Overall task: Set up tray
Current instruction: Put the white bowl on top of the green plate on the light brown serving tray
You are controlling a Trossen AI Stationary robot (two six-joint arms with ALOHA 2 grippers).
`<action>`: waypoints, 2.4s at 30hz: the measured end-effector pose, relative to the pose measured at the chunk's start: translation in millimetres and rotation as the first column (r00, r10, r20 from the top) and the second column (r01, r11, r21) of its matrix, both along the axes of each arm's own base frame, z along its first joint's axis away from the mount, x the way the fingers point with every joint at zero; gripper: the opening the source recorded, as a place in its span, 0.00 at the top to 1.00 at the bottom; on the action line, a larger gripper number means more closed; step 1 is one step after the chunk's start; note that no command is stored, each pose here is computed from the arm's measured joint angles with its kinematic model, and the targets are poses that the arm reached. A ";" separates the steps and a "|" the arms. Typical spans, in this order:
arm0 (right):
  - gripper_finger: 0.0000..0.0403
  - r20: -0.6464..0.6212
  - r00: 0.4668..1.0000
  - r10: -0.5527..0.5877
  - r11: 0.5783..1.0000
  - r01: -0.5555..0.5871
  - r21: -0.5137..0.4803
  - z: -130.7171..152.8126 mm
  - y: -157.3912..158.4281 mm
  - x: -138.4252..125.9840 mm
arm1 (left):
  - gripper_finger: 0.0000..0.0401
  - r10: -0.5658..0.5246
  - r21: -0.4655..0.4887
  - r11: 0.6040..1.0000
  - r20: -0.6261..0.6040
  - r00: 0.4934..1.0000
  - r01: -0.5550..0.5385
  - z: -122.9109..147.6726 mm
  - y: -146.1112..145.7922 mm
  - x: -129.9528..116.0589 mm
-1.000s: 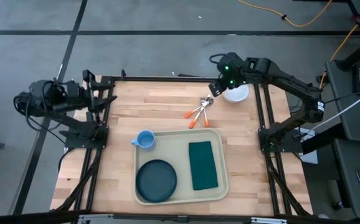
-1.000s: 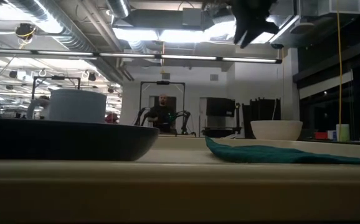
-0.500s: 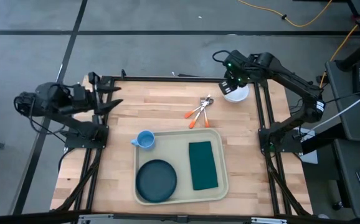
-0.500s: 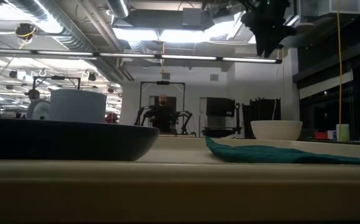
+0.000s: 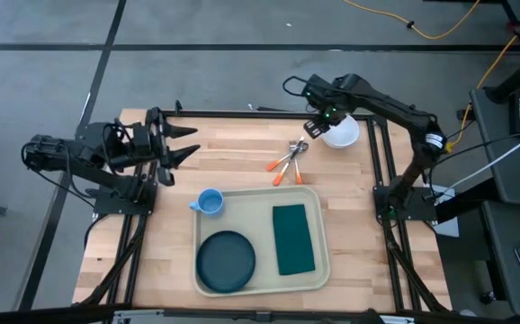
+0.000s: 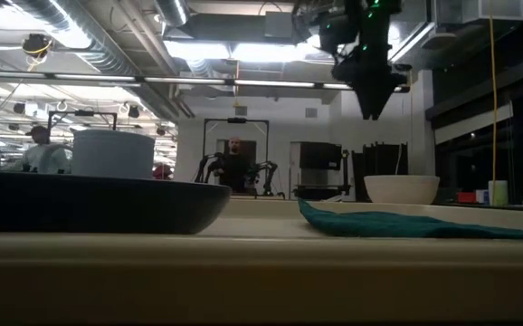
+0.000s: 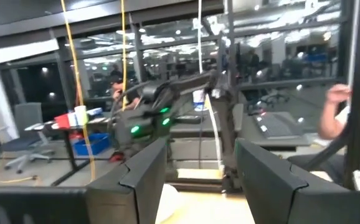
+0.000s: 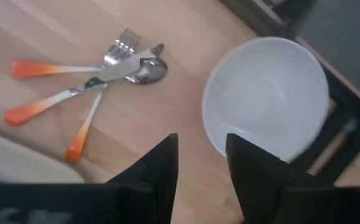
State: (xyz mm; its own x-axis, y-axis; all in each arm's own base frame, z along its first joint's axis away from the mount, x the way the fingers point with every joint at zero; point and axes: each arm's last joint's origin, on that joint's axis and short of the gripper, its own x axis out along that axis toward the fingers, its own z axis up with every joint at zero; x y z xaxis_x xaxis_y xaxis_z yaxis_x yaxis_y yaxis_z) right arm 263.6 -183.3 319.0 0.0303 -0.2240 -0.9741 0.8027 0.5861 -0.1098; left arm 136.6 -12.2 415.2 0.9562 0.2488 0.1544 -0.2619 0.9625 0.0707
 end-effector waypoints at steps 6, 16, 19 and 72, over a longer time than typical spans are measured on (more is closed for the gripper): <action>0.65 0.009 0.999 -0.048 0.999 0.048 0.001 -5.6 -22.7 -8.1 | 0.54 -0.007 -0.049 0.999 0.017 1.000 0.007 0.5 0.4 -0.6; 0.65 0.174 0.984 -0.027 0.994 0.044 -0.099 44.8 -1.7 -40.7 | 0.54 0.024 -0.051 0.998 -0.004 1.000 -0.024 -1.5 1.2 -0.6; 0.65 0.255 0.967 0.016 0.987 0.025 -0.157 58.0 15.4 -47.5 | 0.54 0.031 -0.051 0.998 -0.005 1.000 -0.031 -1.6 1.4 -0.7; 0.34 0.078 0.992 0.100 0.995 -0.102 0.016 -94.3 -3.5 -69.1 | 0.54 0.147 -0.129 0.981 0.024 0.989 -0.142 -0.1 4.8 -2.0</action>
State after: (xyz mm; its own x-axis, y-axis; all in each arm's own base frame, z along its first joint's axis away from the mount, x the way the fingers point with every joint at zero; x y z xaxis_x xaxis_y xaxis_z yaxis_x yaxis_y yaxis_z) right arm 194.5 -186.8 224.7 0.1270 -0.1970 -0.9722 0.7448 0.6662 -0.0377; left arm 134.7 -7.4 415.1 0.9036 0.4035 0.1438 -0.3989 0.9150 -0.0604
